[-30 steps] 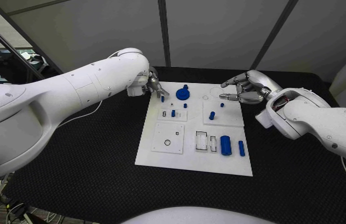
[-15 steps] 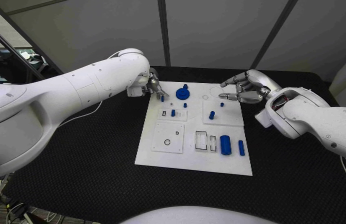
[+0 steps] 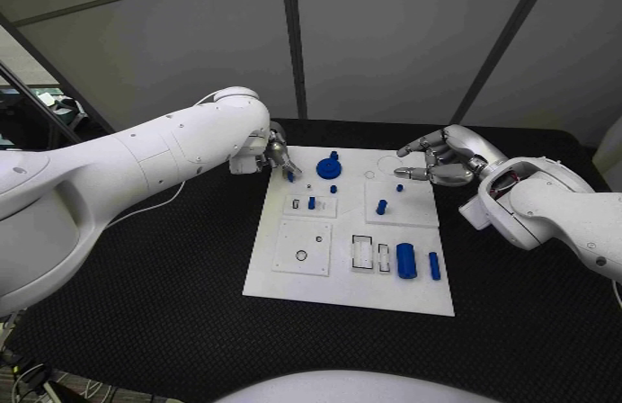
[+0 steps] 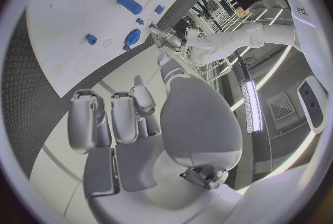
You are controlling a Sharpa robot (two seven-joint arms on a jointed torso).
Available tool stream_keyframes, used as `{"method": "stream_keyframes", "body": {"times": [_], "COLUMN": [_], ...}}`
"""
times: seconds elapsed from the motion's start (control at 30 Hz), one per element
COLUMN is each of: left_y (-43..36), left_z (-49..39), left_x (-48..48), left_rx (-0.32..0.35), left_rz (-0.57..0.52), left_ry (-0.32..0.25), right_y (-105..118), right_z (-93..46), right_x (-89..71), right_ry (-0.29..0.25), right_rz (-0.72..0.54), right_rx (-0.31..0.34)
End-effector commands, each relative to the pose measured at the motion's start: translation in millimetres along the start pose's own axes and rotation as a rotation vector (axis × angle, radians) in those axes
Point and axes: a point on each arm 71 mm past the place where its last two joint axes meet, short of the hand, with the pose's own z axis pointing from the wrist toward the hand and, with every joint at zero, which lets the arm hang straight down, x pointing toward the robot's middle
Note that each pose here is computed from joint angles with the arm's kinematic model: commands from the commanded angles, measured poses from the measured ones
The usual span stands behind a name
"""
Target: Assemble the parts on the task board
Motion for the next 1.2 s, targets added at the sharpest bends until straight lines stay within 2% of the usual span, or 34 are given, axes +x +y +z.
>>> {"method": "stream_keyframes", "body": {"times": [0.03,0.3,0.53,0.7,0.93,1.2], "left_y": [-3.3,-4.2,2.3,6.3,8.0,9.5], "left_z": [-0.3,-0.6,-6.2,-15.3,-30.0,-43.0], "left_x": [-1.7,-0.6,1.4,3.8,9.2,23.6], "left_rx": [0.030,0.053,0.074,0.094,0.124,0.142], "left_rz": [-0.003,-0.031,-0.066,-0.073,-0.085,-0.102], "left_ry": [-0.018,-0.001,0.021,0.014,-0.013,-0.049], "right_y": [1.8,1.8,1.1,0.5,-0.9,-1.3], "right_z": [0.6,0.8,0.5,0.4,0.3,1.1], "right_x": [-0.2,0.1,-0.2,-0.6,-1.4,-1.2], "right_ry": [0.005,0.008,0.010,0.011,0.010,0.011], "right_rz": [0.000,0.000,0.000,-0.001,-0.002,-0.002], "right_rx": [-0.009,-0.008,-0.006,-0.005,-0.002,-0.001]}}
